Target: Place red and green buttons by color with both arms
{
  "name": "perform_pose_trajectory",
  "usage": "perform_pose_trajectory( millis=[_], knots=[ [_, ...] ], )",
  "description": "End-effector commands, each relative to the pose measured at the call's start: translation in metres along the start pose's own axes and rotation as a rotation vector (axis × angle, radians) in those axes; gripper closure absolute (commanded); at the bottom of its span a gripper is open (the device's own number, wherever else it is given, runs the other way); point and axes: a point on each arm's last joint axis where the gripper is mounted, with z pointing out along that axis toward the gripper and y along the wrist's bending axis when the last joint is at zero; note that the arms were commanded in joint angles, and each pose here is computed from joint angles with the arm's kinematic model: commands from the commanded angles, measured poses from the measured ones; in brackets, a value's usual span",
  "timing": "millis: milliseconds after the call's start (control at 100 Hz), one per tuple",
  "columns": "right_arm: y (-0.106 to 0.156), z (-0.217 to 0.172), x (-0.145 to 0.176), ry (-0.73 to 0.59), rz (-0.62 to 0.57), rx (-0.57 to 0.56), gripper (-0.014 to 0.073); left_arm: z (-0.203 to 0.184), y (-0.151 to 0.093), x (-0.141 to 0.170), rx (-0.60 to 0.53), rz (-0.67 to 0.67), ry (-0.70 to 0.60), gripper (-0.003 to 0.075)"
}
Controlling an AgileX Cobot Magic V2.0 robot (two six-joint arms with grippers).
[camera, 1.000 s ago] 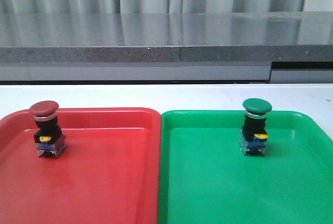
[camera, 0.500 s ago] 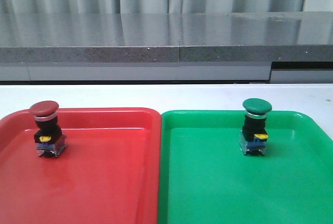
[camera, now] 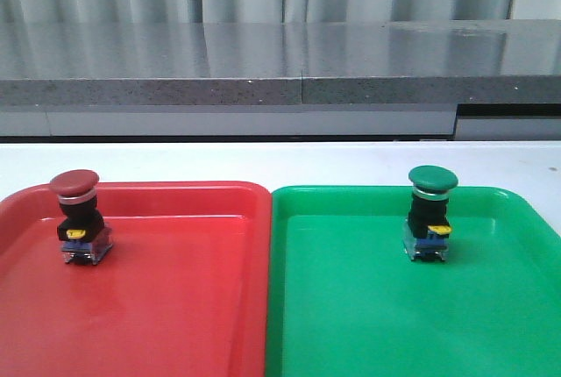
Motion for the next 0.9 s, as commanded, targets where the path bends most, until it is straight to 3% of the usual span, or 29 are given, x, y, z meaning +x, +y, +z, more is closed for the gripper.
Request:
perform_pose_trajectory(
  millis=[0, 210, 380, 500, 890],
  knots=[
    [0.0, -0.002, -0.013, -0.121, -0.012, 0.0, 0.0663, -0.001, -0.001, 0.005, 0.005, -0.008, -0.077, 0.0739],
    [-0.002, -0.007, 0.004, -0.345, -0.013, 0.019, 0.0663, -0.001, -0.001, 0.005, 0.005, -0.008, -0.077, 0.0739],
    [-0.006, -0.013, 0.035, -0.439, -0.013, 0.064, 0.0663, -0.001, -0.001, 0.005, 0.005, -0.008, -0.077, 0.0739],
    [-0.007, -0.014, 0.055, -0.454, -0.009, 0.071, 0.0663, -0.001, -0.001, 0.005, 0.005, -0.008, -0.077, 0.074],
    [-0.011, 0.009, 0.1, -0.301, 0.01, 0.077, 0.0663, -0.001, -0.001, 0.005, 0.005, -0.008, -0.077, 0.0739]
  ],
)
